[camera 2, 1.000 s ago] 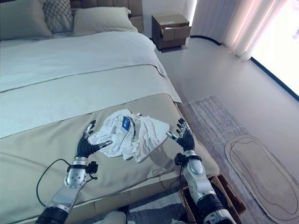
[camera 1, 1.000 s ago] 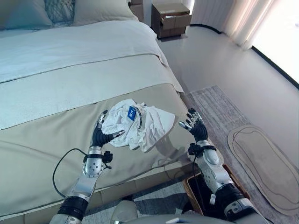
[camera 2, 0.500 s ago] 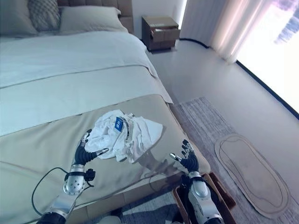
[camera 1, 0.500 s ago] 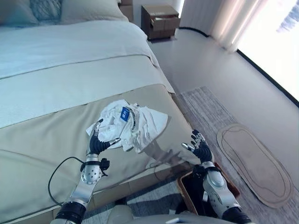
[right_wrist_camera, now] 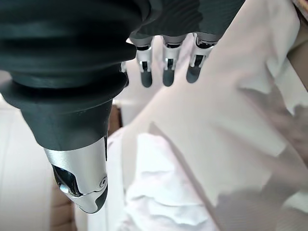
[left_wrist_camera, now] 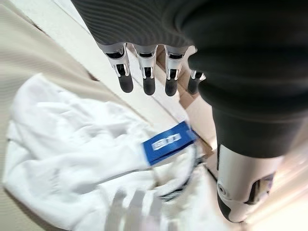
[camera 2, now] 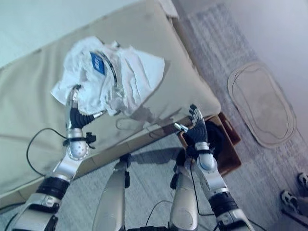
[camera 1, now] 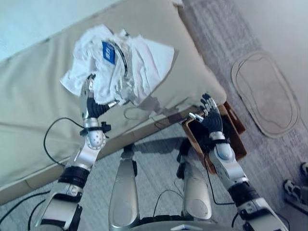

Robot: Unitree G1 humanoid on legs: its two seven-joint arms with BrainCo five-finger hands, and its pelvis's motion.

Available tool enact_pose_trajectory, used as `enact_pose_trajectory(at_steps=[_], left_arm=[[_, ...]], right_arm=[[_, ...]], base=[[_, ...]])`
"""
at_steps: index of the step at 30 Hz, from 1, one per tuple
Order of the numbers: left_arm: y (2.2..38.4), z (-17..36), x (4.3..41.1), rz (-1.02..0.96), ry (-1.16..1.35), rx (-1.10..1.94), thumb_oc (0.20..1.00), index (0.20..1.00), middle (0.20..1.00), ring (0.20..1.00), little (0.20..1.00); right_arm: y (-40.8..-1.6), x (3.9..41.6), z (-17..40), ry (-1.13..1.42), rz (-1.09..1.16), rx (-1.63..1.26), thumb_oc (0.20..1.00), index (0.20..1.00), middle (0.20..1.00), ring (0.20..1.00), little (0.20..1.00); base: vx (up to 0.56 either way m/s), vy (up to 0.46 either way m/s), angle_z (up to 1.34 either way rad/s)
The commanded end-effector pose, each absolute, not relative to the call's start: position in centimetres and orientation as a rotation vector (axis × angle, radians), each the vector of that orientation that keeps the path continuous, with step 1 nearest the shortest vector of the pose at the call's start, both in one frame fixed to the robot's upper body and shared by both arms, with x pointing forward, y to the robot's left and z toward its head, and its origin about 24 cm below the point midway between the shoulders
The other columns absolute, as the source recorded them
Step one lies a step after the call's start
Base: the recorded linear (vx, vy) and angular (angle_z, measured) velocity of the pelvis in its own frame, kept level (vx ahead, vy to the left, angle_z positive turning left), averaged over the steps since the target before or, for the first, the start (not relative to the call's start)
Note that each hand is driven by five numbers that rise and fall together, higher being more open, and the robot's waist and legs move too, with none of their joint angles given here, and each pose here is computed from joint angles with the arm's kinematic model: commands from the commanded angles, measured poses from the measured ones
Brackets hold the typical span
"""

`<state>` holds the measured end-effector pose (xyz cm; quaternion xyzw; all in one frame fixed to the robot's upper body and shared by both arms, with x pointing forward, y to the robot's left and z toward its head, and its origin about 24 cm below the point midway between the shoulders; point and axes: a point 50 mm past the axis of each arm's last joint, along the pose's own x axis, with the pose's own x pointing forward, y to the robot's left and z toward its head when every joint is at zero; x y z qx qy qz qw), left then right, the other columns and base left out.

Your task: Pick up clothes into the bucket

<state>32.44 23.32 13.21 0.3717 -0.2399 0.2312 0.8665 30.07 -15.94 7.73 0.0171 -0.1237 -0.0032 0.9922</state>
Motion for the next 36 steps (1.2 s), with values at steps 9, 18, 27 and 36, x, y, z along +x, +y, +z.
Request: enact_pose_trajectory(at_steps=[9,18,27,36], left_arm=[[27.2,20.5,33.1,0.802,-0.695,1.052,1.0,1.0,1.0,1.0,1.0],[29.1,20.4,33.3,0.883,-0.602,1.065,1.0,1.0,1.0,1.0,1.0],[29.9,21.3,36.0,0.797,-0.451,1.131,1.0,1.0,1.0,1.0,1.0],[29.4,19.2,37.0,0.65,-0.298,1.195,0.2,0.2,0.2,0.2,0.2]], right_arm=[[-16.0,29.3,12.7,-0.518,0.029,-0.042,1.0,1.0,1.0,1.0,1.0],[-16.0,29.2,12.6,-0.516,0.038,-0.038,1.0,1.0,1.0,1.0,1.0],[-14.7,29.5,13.3,-0.537,0.104,-0.039,1.0,1.0,1.0,1.0,1.0],[-15.0,29.2,12.5,-0.502,0.129,-0.046,1.0,1.0,1.0,1.0,1.0]], base=[[-0.06,0.015,-0.01],[0.0,0.003,-0.01],[0.0,0.0,0.0],[0.0,0.0,0.0]])
